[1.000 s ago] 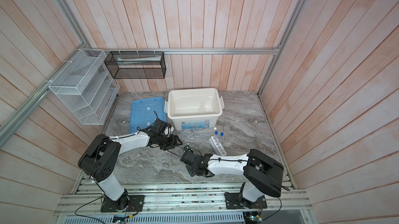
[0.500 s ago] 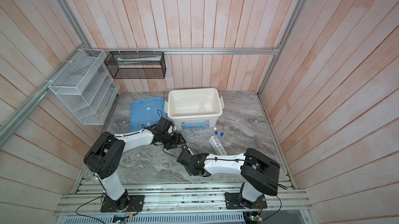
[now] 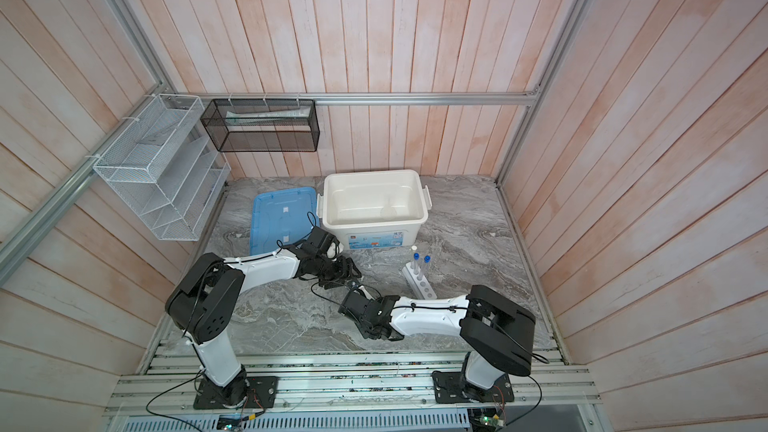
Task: Organize the chemistry lab equipment
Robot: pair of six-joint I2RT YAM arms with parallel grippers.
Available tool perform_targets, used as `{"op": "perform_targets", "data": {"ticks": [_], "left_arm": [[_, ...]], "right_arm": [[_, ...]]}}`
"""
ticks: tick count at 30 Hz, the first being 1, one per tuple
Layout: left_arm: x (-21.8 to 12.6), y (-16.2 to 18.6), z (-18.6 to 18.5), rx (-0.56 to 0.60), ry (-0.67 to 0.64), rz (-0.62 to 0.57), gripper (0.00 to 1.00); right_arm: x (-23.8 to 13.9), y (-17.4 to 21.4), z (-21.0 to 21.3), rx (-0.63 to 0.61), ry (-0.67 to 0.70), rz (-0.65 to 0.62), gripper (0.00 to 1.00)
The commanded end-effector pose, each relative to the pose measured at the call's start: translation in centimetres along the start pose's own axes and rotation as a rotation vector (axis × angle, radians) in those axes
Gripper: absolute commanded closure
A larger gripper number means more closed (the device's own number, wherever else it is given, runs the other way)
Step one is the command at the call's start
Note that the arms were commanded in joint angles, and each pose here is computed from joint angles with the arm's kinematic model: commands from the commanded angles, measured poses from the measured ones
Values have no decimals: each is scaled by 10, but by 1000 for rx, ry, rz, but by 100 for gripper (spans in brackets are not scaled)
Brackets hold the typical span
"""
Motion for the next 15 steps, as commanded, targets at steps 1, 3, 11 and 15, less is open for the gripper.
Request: {"op": "perform_targets", "data": {"ticks": [1,3,11,15], "left_arm": [[13,16,26,-45,-93,52,32],[13,17,26,-46,-95,52,33],[12,20,29,-41,-111,50,40],[14,22,31,-44,-108,55,42]], "right_arm": [[5,6,1,-31,18,32,100],[6,5,1,-32,17,32,100],[6,3,1,-32,21,29,100],[6,3,2,-32,21,32,100]]}}
Point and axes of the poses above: each gripper's point midway between its finger pads, its own x axis out along the fingers, its own z axis along the line the jaws close on, y = z × x, the point moved 4 cm from there along -x, back along the fingers, and after that the axes turned 5 degrees about -x, right-handed, at the moved point
